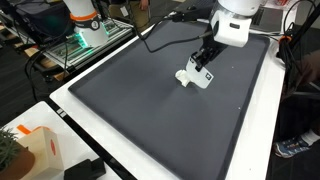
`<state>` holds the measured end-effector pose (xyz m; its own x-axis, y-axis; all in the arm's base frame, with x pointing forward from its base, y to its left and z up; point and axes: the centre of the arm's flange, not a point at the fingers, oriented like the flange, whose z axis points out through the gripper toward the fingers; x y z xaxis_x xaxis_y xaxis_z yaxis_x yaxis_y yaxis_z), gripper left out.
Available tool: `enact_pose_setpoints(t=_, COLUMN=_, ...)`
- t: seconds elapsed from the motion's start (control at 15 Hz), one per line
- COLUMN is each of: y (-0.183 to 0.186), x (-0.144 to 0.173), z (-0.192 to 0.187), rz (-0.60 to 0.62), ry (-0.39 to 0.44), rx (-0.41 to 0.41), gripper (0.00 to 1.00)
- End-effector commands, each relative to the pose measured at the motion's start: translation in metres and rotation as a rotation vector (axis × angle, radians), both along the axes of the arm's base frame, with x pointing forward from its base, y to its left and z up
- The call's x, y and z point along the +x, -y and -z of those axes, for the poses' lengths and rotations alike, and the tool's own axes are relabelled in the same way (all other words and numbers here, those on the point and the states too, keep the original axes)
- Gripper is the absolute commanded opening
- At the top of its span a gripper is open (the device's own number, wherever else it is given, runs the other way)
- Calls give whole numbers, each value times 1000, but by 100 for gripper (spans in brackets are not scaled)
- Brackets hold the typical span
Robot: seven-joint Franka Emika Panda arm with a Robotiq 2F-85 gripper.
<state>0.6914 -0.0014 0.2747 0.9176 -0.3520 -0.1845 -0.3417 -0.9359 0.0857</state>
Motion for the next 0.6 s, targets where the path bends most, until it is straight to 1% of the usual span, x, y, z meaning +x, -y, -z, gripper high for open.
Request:
enact_pose_setpoints(t=0.0, y=0, x=-34, z=-16, rz=-22, ry=-24, rx=-17, gripper=1)
enact_pose_setpoints(t=0.13, y=-3, x=-53, z=-23, rz=-63, ry=-28, rx=29, gripper=1)
enact_pose_setpoints(t=0.27, y=-7, x=-75, z=-38, rz=-98, ry=19, rx=73, gripper=1)
enact_pose_setpoints(t=0.4, y=-8, x=-96, z=-55, rz=-153, ry=107, rx=110, gripper=1)
enact_pose_setpoints(t=0.47, y=-7, x=-112, z=-68, rz=-159, ry=168, rx=132, gripper=1)
enact_pose_setpoints(t=0.53, y=-7, x=-120, z=-79, rz=-159, ry=222, rx=147, gripper=1)
